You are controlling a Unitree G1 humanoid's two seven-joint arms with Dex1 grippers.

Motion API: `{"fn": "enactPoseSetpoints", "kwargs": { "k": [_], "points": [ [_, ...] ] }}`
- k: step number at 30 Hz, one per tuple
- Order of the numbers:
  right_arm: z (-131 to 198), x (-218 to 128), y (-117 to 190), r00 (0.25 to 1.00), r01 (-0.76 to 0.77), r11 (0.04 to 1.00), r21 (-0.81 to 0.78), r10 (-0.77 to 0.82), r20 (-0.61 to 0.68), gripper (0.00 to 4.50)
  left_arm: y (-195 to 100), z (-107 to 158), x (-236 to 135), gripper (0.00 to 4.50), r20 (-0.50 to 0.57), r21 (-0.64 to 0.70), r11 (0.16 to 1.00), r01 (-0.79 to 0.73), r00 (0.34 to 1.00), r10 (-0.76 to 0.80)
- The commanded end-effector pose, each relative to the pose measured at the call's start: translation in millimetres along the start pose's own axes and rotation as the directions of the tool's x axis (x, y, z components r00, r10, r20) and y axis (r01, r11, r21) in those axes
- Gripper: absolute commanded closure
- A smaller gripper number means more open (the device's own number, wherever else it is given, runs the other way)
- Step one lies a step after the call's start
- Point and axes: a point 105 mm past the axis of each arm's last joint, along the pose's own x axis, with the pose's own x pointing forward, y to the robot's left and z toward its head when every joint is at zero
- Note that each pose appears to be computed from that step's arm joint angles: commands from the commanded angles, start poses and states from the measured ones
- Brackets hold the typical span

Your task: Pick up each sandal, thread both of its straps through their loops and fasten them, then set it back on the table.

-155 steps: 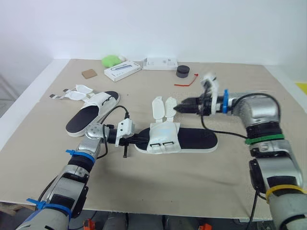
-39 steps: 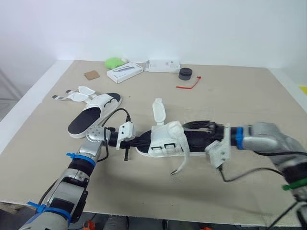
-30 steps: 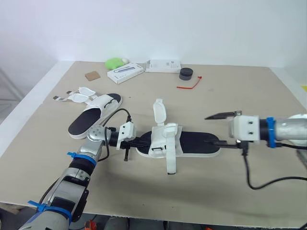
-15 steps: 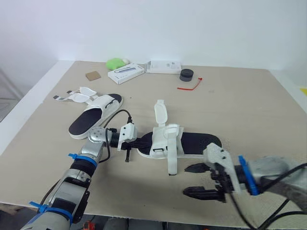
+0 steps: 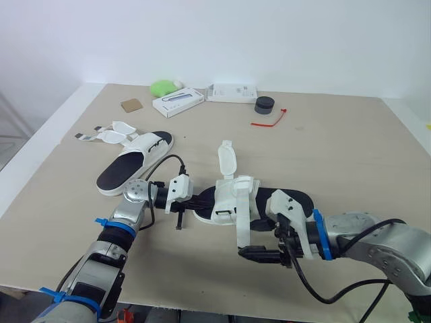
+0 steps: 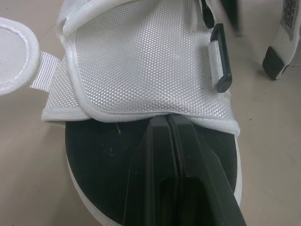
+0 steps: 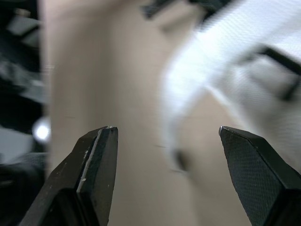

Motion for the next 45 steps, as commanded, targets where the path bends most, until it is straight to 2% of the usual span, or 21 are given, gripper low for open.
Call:
{"fn": "enactPoseSetpoints", "kwargs": {
  "k": [1, 5, 11, 15, 17, 20, 26, 31, 34, 41, 45],
  "points": [
    [14.6, 1.2, 0.4, 0.999, -0.011, 1.0, 0.0, 0.011, 0.041, 0.77, -37.2, -46.1, 5.3, 4.5, -0.128, -0.174, 0.98, 0.098, 0.984, -0.121],
    [16.7, 6.3, -3.2, 0.999, 0.001, 1.0, 0.031, -0.002, 0.035, 0.77, -36.3, -45.7, 4.5, 4.5, -0.129, -0.173, 0.981, 0.093, 0.985, -0.116],
    [14.0, 7.5, -0.9, 1.0, -0.014, 0.998, 0.068, 0.014, 0.013, 2.33, -35.6, -46.0, 3.2, 4.5, -0.133, -0.171, 0.981, 0.088, 0.985, -0.112],
    [15.2, 1.8, -1.1, 1.0, -0.027, 0.997, 0.075, 0.027, 0.012, 4.03, -33.8, -45.7, 3.8, 4.5, -0.133, -0.169, 0.982, 0.084, 0.985, -0.107],
    [18.4, -0.4, -2.2, 0.999, -0.033, 0.996, 0.08, 0.031, 0.021, 4.36, -33.5, -45.3, 4.1, 4.5, -0.132, -0.168, 0.982, 0.084, 0.985, -0.107],
    [25.7, -3.0, -6.8, 0.999, -0.033, 0.994, 0.103, 0.028, 0.045, 4.36, -33.6, -44.8, 4.3, 4.5, -0.131, -0.167, 0.982, 0.086, 0.985, -0.108],
    [71.3, -18.9, -40.4, 0.987, -0.021, 0.971, 0.238, -0.017, 0.157, 4.36, -33.7, -45.5, 4.8, 4.5, -0.132, -0.168, 0.982, 0.083, 0.986, -0.106],
    [106.3, -28.5, -70.2, 0.984, 0.021, 0.945, 0.327, -0.076, 0.158, 4.36, -33.8, -45.6, 5.7, 4.5, -0.13, -0.166, 0.983, 0.08, 0.986, -0.102],
    [118.9, -28.4, -76.7, 0.986, 0.031, 0.942, 0.334, -0.084, 0.146, 4.36, -35.9, -45.8, 6.6, 4.5, -0.128, -0.164, 0.983, 0.084, 0.986, -0.106],
    [117.1, -23.4, -72.2, 0.995, -0.007, 0.936, 0.352, -0.028, 0.092, 4.36, -36.0, -46.1, 4.6, 4.5, -0.13, -0.162, 0.984, 0.075, 0.987, -0.097],
    [104.8, -20.2, -66.3, 0.998, -0.023, 0.935, 0.353, 0.003, 0.056, 4.36, -38.1, -47.9, 2.7, 4.5, -0.133, -0.166, 0.984, 0.069, 0.987, -0.092]
  ]
}}
